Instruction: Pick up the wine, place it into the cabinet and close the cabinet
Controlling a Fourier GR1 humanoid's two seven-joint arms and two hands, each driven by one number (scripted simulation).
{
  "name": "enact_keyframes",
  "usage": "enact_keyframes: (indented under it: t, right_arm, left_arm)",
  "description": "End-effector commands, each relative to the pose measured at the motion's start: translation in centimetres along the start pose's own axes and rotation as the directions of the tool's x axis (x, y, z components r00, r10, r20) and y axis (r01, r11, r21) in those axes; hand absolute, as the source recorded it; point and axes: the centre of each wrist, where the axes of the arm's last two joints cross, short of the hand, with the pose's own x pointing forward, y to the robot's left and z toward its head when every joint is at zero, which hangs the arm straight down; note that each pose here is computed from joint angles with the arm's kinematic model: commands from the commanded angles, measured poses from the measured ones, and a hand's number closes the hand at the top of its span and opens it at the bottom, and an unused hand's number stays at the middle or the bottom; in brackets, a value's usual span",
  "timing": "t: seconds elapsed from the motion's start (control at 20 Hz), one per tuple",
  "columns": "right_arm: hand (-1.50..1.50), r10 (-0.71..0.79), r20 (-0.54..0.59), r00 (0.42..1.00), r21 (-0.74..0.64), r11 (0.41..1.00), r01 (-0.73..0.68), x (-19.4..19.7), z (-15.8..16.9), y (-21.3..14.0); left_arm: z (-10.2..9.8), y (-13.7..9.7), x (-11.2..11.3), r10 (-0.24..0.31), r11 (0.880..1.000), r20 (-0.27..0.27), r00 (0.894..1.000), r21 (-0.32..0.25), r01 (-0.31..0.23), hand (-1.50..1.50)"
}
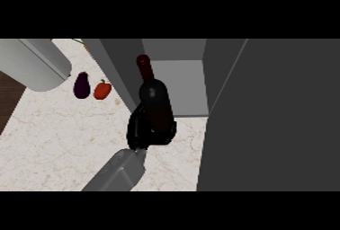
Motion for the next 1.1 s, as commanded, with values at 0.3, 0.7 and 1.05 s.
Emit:
enact_keyframes:
  t: [0.3, 0.7, 1.05]
  right_arm:
    - [-1.50, -0.008, 0.019, 1.000, 0.012, 1.000, 0.008, 0.8, -0.1, -1.9]
    - [-1.50, -0.011, 0.017, 1.000, 0.022, 1.000, 0.011, -0.3, -0.6, -1.0]
    - [-1.50, -0.034, 0.005, 0.999, 0.013, 0.999, 0.034, -1.9, 0.8, -1.4]
  left_arm:
    - [-4.6, -1.7, 1.4, 0.013, 0.998, -0.011, 1.000, 0.066, -0.013, 1.50]
    - [-7.5, -2.7, 2.7, -0.001, 0.997, 0.037, 0.999, 0.073, -0.002, 1.50]
    - [-9.6, -3.7, 4.1, -0.022, 0.995, 0.025, 0.999, 0.097, 0.020, 1.50]
